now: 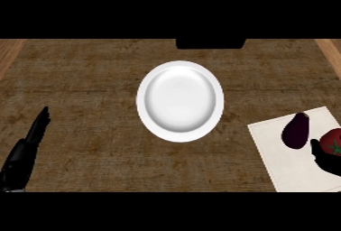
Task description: Pick the tomato from the placemat and place it in the plate
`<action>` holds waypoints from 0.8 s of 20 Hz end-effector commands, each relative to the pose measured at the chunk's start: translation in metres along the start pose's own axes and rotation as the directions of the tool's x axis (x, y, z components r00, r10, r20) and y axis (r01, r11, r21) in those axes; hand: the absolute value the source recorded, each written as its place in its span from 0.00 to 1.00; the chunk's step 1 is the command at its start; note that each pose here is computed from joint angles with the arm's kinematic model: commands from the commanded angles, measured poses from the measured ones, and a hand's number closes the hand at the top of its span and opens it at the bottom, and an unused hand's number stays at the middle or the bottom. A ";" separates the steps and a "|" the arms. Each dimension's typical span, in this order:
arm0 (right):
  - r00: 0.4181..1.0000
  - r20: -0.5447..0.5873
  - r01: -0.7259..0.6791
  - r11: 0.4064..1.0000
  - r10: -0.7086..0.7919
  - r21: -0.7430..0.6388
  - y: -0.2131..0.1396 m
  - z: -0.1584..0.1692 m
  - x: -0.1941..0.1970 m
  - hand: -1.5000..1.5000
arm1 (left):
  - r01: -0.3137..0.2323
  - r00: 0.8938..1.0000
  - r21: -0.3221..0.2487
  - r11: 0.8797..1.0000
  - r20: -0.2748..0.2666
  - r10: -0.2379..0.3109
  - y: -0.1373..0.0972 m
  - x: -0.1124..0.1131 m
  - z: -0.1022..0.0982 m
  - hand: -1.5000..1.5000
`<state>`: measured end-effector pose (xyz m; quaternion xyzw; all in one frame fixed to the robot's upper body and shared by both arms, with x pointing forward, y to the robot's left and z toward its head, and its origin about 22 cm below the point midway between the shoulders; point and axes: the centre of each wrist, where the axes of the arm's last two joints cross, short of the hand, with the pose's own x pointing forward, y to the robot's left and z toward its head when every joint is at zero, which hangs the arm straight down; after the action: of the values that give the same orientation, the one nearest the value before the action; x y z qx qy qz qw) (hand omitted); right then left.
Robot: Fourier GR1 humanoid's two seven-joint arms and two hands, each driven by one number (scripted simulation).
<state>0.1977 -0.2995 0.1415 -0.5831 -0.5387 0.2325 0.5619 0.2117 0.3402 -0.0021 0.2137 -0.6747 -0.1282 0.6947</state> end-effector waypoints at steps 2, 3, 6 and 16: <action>0.976 0.188 0.117 0.992 -0.108 -0.037 -0.030 0.021 0.048 1.00 | -0.001 1.000 0.005 1.000 0.003 0.001 -0.004 -0.001 -0.013 0.50; 0.964 0.205 0.175 0.985 -0.170 -0.006 -0.029 0.026 0.057 1.00 | 0.005 1.000 0.001 1.000 0.021 -0.005 0.002 -0.003 -0.001 0.50; 0.951 0.261 0.171 0.985 -0.168 0.013 -0.039 0.027 0.082 1.00 | 0.002 1.000 0.001 1.000 0.013 -0.002 0.002 0.001 -0.010 0.50; 0.925 0.252 0.267 0.958 -0.286 0.108 -0.007 0.014 0.205 1.00 | 0.003 1.000 -0.022 1.000 -0.004 -0.003 -0.015 -0.006 -0.004 0.50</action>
<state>0.2324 -0.1488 0.2076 -0.4624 -0.6699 0.2508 0.5240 0.2220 0.3343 -0.0023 0.2087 -0.6787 -0.1352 0.6911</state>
